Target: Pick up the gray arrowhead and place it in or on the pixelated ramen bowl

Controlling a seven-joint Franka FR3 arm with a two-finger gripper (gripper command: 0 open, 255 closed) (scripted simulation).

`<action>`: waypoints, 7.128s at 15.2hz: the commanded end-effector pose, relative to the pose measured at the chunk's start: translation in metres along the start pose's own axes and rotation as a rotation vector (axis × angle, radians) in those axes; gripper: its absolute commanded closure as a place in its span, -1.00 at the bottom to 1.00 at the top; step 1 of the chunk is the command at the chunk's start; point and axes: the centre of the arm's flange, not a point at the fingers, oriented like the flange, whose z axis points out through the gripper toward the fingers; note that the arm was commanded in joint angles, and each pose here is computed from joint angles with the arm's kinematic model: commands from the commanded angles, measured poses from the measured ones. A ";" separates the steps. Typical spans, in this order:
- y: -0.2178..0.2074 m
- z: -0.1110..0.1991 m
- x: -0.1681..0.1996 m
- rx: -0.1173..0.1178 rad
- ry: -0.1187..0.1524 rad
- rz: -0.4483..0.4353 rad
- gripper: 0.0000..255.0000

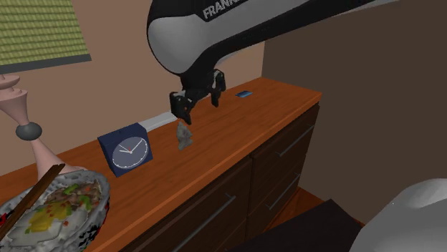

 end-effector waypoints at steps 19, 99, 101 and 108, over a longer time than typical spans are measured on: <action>-0.060 0.058 0.024 -0.032 0.051 -0.056 -1.00; -0.331 -0.143 -0.018 -0.032 0.052 -0.056 1.00; -0.334 -0.133 -0.021 -0.032 0.052 -0.056 1.00; -0.335 -0.125 -0.023 -0.032 0.052 -0.056 1.00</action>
